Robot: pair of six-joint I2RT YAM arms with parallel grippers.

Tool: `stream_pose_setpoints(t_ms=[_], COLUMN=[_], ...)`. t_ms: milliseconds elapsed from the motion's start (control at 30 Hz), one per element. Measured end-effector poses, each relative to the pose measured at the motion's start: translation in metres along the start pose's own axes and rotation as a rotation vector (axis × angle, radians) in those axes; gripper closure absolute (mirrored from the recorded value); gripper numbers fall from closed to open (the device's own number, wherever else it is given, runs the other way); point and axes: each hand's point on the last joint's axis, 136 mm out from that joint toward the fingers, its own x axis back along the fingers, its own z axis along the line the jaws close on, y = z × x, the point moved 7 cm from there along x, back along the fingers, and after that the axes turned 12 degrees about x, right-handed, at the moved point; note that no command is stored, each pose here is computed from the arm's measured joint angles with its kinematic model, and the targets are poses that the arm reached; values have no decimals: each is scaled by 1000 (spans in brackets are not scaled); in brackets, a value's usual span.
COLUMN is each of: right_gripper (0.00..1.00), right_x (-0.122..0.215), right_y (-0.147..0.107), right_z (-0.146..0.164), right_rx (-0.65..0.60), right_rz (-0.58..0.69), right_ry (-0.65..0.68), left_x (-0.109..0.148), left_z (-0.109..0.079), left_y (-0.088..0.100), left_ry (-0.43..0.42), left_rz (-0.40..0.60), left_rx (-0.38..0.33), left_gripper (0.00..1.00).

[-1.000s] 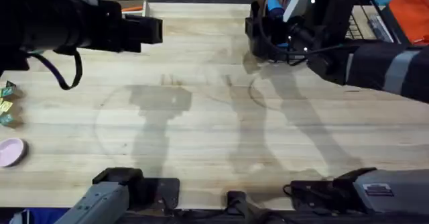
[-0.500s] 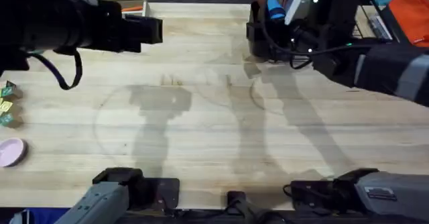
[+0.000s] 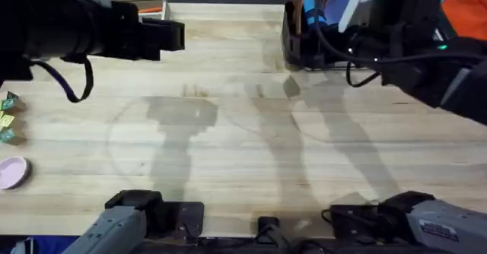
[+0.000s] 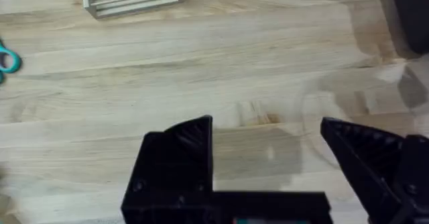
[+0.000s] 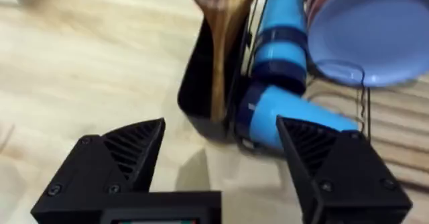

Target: Pick up the spoon on the table one by one and put them onto the rack

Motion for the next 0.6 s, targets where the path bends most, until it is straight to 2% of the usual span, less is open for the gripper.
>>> stream_pose_setpoints(t_ms=[200, 367, 600], right_gripper=[5, 5, 5], right_x=[17, 48, 63], right_y=[0, 15, 31], right_z=[-1, -6, -10], right_rx=[9, 19, 18], right_rz=[154, 288, 275], right_ry=[24, 44, 41], left_x=[0, 0, 0], left_z=[0, 0, 0], left_y=[0, 0, 0], left_ry=[0, 0, 0], left_rz=[0, 0, 0], left_rx=[0, 0, 0], left_gripper=[8, 8, 8])
